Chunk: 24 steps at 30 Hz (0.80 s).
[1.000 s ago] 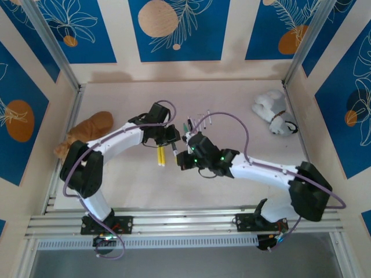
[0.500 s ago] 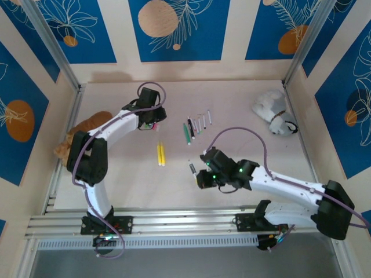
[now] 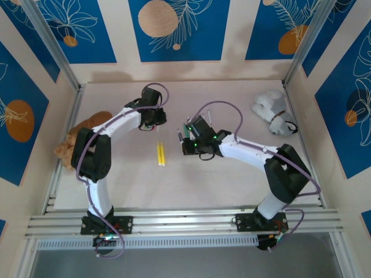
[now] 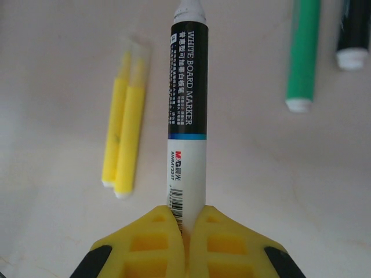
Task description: Open the pen caps
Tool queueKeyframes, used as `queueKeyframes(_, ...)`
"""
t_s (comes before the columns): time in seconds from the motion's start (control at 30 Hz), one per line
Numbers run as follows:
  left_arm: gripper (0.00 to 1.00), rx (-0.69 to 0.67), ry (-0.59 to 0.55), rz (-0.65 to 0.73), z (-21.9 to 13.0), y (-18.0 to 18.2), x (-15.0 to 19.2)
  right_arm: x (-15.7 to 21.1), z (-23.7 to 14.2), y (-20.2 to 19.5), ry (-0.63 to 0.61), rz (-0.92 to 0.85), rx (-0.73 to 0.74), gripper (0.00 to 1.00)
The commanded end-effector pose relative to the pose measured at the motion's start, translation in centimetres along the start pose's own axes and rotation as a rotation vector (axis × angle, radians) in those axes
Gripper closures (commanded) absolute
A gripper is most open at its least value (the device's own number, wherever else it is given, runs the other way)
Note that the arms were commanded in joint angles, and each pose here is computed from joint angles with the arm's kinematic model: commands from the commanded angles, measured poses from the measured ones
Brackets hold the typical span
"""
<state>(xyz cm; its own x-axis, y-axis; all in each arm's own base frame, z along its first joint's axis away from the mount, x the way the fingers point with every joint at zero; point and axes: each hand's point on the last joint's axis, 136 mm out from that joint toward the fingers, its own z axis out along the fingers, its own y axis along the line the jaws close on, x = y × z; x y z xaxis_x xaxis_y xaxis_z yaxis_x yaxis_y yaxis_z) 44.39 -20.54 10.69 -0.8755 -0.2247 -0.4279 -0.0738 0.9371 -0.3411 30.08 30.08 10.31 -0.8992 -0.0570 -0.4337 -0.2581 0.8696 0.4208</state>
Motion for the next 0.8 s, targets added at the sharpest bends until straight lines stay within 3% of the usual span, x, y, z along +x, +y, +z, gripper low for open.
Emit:
queueKeyframes(0.0, 1.00, 0.001, 0.042, 0.020, 0.4, 0.1, 0.2, -1.2, 1.5, -0.3, 0.036, 0.006, 0.016, 1.00)
queueKeyframes(0.27, 1.00, 0.013, 0.120, 0.020, 2.9, -0.4, 1.0, -3.9, 5.6, -1.9, 0.055, 0.021, 0.049, 1.00)
queueKeyframes(0.6, 0.99, -0.001, 0.171, 0.029, 5.0, -0.3, 1.4, -3.6, 8.0, -3.0, 0.100, 0.023, 0.082, 1.00)
queueKeyframes(0.77, 0.92, -0.007, 0.177, 0.031, 5.3, -0.2, 1.3, -3.2, 8.1, -3.5, 0.111, 0.025, 0.093, 0.72)
